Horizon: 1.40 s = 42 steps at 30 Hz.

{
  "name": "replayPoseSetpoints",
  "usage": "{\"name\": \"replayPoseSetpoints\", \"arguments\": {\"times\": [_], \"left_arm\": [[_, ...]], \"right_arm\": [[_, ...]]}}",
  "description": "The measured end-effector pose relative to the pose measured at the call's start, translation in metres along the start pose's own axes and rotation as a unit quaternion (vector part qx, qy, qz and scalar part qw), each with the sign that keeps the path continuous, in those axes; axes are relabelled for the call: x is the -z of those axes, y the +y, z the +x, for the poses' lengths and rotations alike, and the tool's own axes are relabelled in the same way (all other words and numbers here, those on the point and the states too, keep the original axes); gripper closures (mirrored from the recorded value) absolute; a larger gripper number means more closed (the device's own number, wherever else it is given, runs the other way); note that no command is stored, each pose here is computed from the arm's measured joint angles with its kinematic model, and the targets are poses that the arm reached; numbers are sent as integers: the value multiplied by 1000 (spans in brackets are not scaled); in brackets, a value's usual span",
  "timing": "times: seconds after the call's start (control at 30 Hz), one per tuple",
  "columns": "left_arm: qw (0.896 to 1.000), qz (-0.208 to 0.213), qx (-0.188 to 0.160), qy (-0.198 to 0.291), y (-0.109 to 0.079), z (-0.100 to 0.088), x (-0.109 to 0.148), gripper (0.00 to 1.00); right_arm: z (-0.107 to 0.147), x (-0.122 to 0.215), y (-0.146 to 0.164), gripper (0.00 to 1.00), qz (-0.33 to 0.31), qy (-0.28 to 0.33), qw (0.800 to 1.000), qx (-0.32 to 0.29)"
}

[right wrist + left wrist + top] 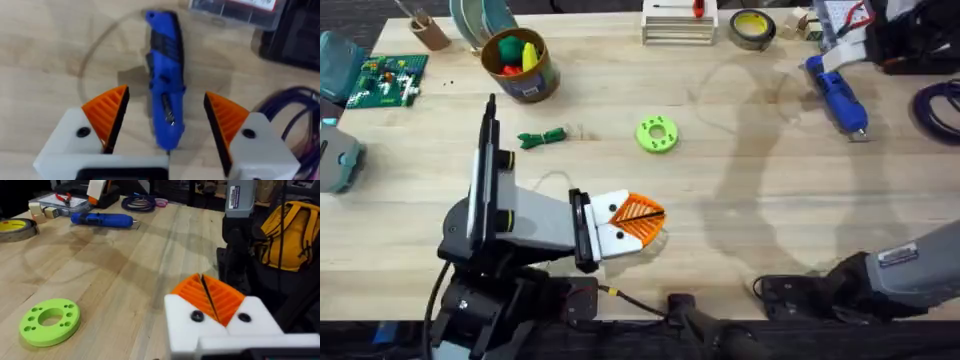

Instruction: Pick up the gripper from the table and insert it into the empty holder that is missing its gripper. Then pick up a screw, insert it into the mounting hole, and use the screwdriver to tighten it. Finally, clean up the table by picking up the vegetable and placing it into the bucket.

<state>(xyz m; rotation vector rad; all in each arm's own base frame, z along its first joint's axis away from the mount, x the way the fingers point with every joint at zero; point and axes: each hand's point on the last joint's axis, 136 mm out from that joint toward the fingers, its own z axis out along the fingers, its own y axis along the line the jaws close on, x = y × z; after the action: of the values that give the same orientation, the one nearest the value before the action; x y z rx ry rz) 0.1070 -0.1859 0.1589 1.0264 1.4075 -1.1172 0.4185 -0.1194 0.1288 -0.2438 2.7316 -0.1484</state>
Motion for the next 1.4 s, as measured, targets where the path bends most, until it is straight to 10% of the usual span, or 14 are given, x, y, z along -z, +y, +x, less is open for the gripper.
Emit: {"name": "replayPoseSetpoints", "arguments": {"times": [1.13,1.4], "left_arm": [[1000,0,4,0,0,0,0,997],[1000,0,4,0,0,0,0,997]], "right_arm": [[-1,-98,-2,16,-32,5,999,11],[0,-98,0,142,-37,7,999,11]]}}
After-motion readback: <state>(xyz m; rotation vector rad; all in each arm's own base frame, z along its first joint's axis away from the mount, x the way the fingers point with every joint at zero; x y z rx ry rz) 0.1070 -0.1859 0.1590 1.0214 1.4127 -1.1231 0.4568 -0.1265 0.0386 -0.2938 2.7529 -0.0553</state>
